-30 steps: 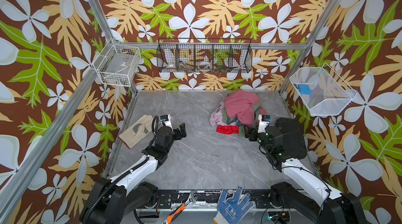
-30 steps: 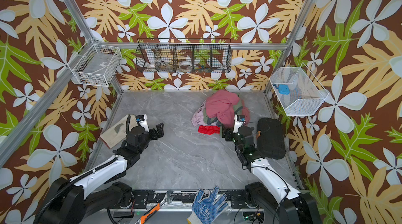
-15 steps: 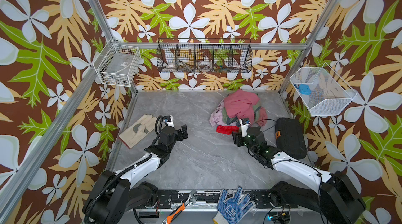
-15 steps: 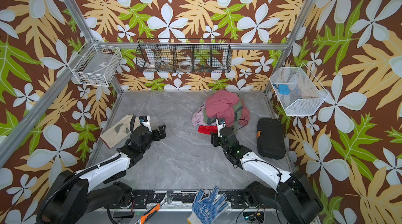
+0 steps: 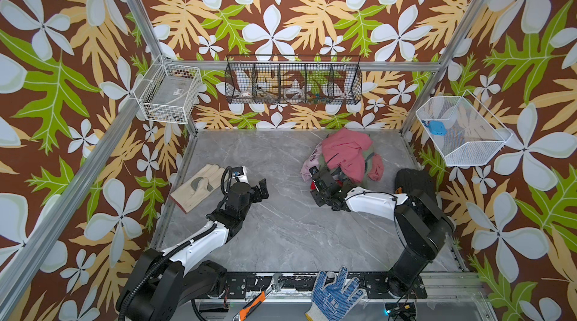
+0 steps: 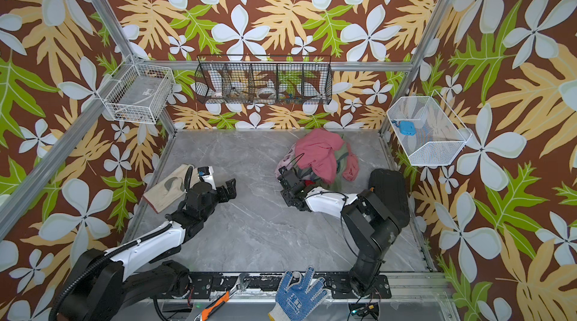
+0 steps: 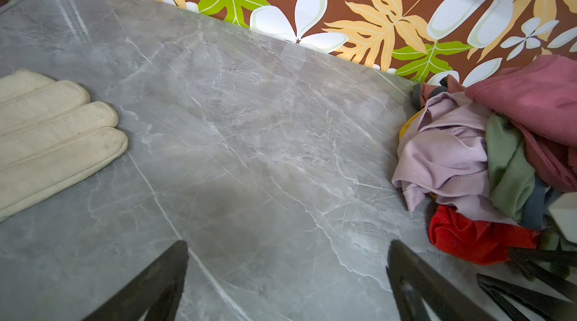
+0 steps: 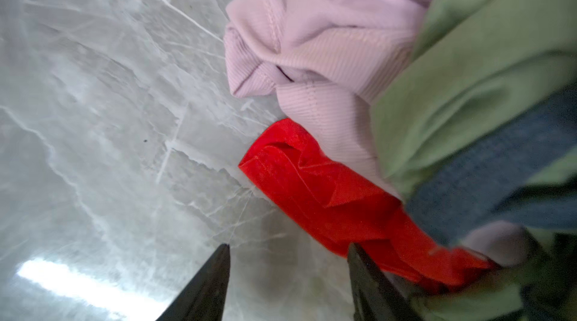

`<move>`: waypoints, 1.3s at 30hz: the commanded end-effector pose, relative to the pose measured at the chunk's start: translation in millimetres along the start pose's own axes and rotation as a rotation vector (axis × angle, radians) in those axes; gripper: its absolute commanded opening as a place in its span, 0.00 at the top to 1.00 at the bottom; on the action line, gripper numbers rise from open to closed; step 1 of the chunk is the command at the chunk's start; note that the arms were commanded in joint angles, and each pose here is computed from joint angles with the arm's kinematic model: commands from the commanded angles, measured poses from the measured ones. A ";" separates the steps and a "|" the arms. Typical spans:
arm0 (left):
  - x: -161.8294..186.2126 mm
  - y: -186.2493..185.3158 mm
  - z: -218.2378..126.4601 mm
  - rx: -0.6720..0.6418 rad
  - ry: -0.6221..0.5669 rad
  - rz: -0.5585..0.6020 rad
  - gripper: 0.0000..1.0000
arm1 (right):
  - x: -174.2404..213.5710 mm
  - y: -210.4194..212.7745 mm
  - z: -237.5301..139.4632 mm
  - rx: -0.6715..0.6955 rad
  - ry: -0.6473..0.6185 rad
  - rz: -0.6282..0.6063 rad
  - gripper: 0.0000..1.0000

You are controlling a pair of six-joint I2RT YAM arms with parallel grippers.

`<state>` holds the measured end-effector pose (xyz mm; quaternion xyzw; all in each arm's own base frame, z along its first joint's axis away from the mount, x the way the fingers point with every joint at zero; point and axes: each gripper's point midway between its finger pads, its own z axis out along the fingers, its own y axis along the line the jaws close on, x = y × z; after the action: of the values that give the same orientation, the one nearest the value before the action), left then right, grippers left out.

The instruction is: Pick out a specific cloth from the pile

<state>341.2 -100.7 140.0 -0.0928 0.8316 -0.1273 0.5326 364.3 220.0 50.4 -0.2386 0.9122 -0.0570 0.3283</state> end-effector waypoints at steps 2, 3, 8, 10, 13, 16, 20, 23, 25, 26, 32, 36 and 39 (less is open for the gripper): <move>-0.1 6.7 -3.0 -0.031 -0.009 0.014 0.00 | 8.0 -7.7 11.3 0.070 0.077 -0.039 0.35; -0.3 7.4 -3.8 -0.033 -0.011 0.014 0.00 | 6.5 -6.3 15.1 0.065 0.083 -0.038 0.34; 0.1 11.4 -6.9 -0.049 -0.013 0.019 0.00 | 10.9 -13.3 34.5 0.081 0.142 -0.019 0.33; 0.1 12.9 -8.7 -0.054 -0.015 0.022 0.00 | 11.9 -22.3 38.3 0.090 0.150 0.010 0.32; -0.5 15.4 -11.4 -0.062 -0.021 0.023 0.00 | 11.3 -29.4 40.9 0.084 0.149 0.026 0.31; -0.2 16.8 -13.1 -0.066 -0.024 0.021 0.00 | 16.1 -30.7 47.5 0.073 0.174 0.024 0.32; -1.3 17.8 -15.0 -0.070 -0.027 0.017 0.00 | 28.7 -27.2 55.9 0.020 0.212 0.049 0.46; -3.4 18.6 -17.1 -0.073 -0.035 0.015 0.00 | 32.0 -29.6 56.5 -0.012 0.198 0.096 0.64; -3.9 19.0 -18.1 -0.074 -0.037 0.014 0.00 | 29.9 -33.4 54.5 -0.018 0.179 0.125 0.89; -4.3 18.9 -18.5 -0.073 -0.038 0.013 0.00 | 27.8 -34.3 52.4 -0.021 0.165 0.131 0.98; -5.6 16.6 -19.6 -0.061 -0.038 0.005 0.00 | 2.9 -36.4 28.5 -0.060 0.058 0.158 1.00; -7.8 12.3 -19.8 -0.042 -0.038 0.003 0.00 | -15.2 -41.1 6.6 -0.077 -0.015 0.181 1.00; -8.2 8.0 -18.6 -0.024 -0.030 0.001 0.00 | -29.9 -45.0 -12.6 -0.093 -0.077 0.195 1.00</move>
<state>325.3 -82.6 146.7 -0.1055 0.8273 -0.1007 0.5425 395.7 186.9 73.8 -0.1685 0.9250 0.0023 0.3404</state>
